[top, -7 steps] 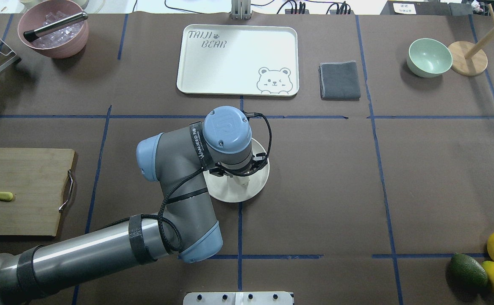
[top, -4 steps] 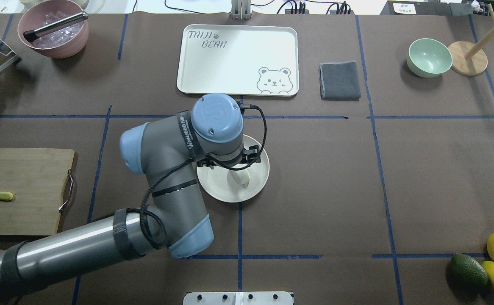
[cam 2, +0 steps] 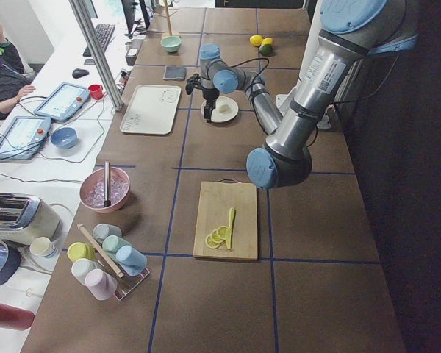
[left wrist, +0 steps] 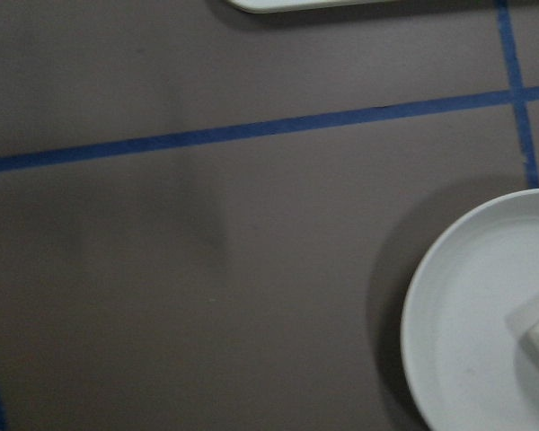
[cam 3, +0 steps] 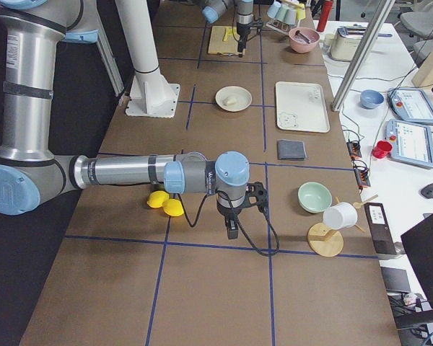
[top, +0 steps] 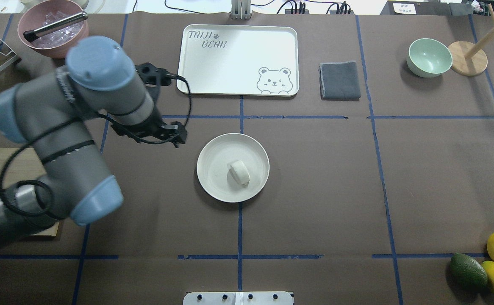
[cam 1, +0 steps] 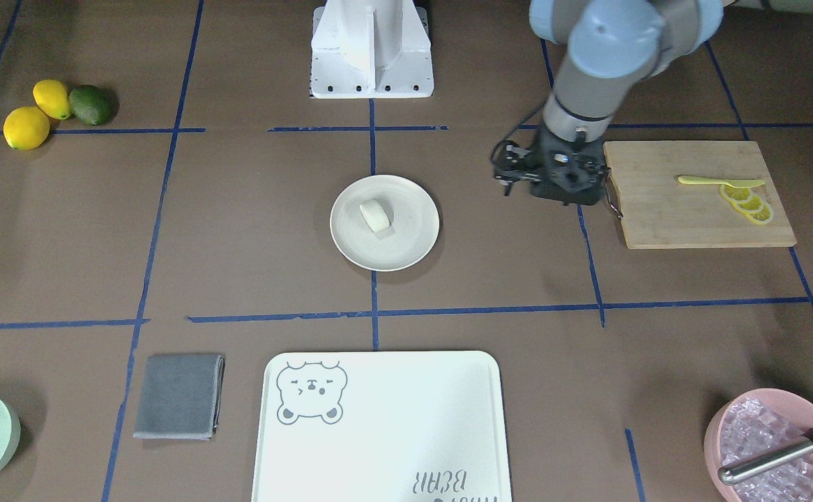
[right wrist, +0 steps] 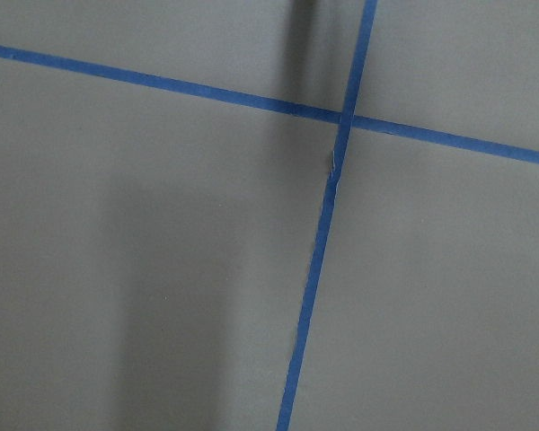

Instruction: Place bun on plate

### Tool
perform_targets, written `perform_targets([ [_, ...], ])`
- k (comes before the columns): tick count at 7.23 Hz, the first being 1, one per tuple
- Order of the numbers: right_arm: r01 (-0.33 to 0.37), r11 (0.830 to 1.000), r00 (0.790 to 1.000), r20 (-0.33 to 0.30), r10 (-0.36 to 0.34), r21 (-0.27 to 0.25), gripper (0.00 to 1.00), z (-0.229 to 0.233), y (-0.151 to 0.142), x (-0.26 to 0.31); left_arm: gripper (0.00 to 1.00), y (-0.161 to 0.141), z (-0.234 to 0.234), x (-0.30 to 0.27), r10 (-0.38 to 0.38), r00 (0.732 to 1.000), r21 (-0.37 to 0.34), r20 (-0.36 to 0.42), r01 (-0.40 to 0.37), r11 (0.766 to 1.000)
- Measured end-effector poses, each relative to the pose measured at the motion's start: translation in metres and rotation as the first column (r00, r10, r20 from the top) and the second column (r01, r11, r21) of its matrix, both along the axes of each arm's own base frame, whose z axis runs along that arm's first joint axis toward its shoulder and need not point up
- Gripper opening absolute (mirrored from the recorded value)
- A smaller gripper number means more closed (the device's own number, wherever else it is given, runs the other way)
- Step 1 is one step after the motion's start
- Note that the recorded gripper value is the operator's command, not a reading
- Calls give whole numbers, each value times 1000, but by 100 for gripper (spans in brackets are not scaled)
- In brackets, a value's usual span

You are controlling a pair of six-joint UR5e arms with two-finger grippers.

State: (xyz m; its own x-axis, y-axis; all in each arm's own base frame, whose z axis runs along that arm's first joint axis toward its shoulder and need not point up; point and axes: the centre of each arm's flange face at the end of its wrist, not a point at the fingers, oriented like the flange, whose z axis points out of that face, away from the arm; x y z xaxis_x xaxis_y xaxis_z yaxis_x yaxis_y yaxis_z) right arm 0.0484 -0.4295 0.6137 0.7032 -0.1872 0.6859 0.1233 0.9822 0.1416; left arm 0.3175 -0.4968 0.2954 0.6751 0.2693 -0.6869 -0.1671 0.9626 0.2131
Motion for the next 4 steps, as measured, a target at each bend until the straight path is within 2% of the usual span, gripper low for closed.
perform_targets([
  [1,-1,1000,1000,0,1,-1,100,0,0,0,100,-18,57,-83,51,999,34,12,-51,998],
  [2,-1,1000,1000,-1,1,-1,100,0,0,1,100,-25,111,-159,74,997,45,16,-75,996],
  [4,-2,1000,1000,-1,2,-1,100,0,0,1,100,-10,229,-292,31,1000,-23,0,-31,999],
])
